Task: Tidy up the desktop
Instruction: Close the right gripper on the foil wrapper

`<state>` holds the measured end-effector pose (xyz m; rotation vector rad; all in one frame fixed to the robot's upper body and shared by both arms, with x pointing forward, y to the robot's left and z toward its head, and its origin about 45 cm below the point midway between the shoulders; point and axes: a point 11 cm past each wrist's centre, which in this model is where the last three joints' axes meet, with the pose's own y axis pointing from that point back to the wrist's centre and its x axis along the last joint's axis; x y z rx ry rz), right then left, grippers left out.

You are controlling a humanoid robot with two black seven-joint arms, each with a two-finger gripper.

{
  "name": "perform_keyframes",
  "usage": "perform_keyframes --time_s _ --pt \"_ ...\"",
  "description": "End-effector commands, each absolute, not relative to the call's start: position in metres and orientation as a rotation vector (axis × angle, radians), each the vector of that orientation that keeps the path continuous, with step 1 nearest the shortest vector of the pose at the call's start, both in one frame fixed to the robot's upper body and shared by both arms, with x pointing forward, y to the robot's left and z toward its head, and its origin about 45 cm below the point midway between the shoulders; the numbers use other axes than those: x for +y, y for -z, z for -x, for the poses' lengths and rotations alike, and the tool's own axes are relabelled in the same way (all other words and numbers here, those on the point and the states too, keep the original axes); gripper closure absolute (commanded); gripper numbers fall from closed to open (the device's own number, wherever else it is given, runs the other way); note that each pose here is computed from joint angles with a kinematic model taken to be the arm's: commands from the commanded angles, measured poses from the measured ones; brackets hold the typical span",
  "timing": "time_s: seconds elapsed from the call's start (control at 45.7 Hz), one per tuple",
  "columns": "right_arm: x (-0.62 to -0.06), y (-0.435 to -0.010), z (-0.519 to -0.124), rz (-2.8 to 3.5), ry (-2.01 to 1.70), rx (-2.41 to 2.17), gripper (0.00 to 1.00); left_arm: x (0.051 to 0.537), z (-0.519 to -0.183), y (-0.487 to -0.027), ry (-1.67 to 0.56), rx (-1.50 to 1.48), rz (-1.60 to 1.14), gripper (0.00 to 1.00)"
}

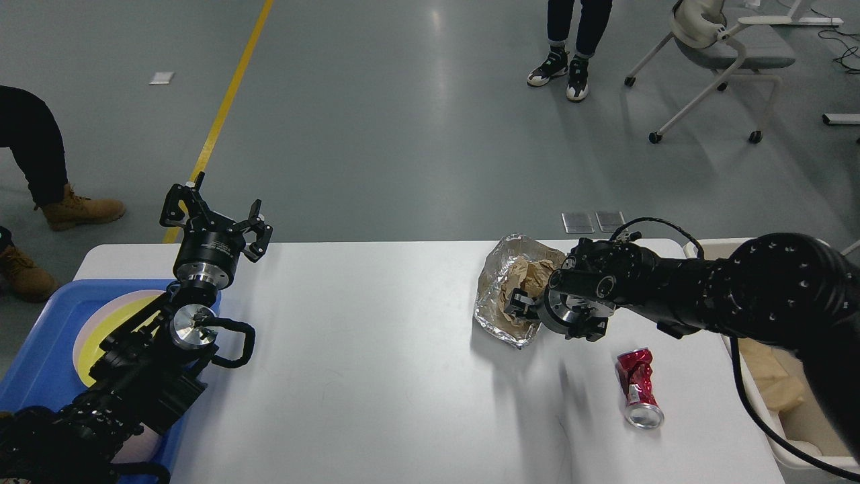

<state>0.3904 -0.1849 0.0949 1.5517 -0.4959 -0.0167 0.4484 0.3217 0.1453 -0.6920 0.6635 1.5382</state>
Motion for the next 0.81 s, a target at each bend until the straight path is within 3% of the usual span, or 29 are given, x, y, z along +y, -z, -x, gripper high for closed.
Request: perform_keyframes --time_s 0.0,0.284,0.459,0.787 --pt "-0.186 -0.09 -0.386 -1.542 0.002 -0.472 0.52 0.322 -0.448 -0.145 -1.538 0.664 0.692 0.04" --pt "-0.189 -0.082 -0.385 -1.528 -0.02 -0.461 0.75 0.322 -0.449 -0.146 -1.537 0.663 0.693 0.04" --pt "-0.189 -0.08 -0.381 -1.529 -0.012 -0.443 1.0 0.322 -0.448 -0.145 -1.538 0.664 0.692 0.04" --pt "-0.185 -0.08 -0.375 -1.541 0.01 -0.37 1.0 0.322 -0.448 -0.145 -1.538 0.664 0.692 0.04"
